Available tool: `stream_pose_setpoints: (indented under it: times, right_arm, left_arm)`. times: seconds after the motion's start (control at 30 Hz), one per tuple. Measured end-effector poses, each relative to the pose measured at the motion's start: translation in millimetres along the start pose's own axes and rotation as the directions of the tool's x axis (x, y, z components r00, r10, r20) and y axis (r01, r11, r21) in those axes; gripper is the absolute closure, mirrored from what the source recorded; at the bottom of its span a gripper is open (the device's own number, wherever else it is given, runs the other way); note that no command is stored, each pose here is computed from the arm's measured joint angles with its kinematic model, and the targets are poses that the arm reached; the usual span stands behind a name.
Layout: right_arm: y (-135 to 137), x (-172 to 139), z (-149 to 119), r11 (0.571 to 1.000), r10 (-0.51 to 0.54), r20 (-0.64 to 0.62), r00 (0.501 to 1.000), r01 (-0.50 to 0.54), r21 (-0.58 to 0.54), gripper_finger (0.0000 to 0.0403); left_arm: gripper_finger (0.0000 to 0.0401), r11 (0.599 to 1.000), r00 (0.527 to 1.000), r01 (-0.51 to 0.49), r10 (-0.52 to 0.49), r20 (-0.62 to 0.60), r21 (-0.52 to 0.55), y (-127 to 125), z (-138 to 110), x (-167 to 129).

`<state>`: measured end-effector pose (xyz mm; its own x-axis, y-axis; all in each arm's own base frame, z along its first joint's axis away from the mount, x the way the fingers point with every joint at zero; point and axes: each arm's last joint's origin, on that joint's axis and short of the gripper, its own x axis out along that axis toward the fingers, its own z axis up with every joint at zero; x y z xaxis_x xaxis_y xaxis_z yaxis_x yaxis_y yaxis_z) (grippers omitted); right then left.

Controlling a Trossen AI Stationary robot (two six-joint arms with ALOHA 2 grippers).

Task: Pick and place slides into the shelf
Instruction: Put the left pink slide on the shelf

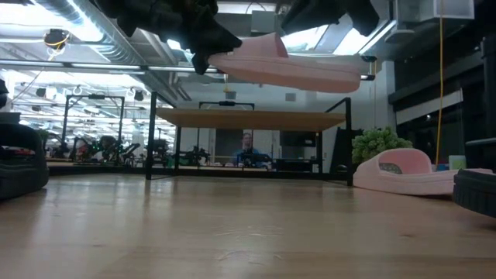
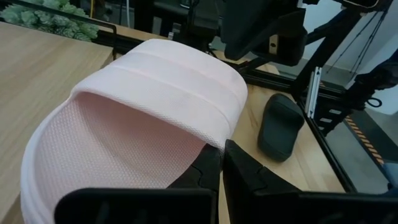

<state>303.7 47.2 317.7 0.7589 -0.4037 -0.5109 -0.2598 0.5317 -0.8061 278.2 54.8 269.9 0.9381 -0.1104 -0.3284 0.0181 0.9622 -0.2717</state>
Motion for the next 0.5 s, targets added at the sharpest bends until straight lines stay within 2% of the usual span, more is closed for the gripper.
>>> stream_pose_setpoints:
  times: [0.3, 0.5]
  right_arm:
    - [0.2, 0.1, -0.1, 1.0, 0.001, -0.001, 1.0, -0.001, 0.017, 0.0238]
    - [2.2, 4.3, -0.7, 0.999, 0.011, -0.017, 1.0, -0.012, -0.047, 0.0233]
  left_arm:
    - [0.0401, 1.0, 1.0, 0.0, 0.0, 0.0, 0.0, 0.0, -0.1, -0.1]
    - [0.0401, 1.0, 1.0, 0.007, -0.007, -0.001, 0.0, -0.2, -0.1, -0.1]
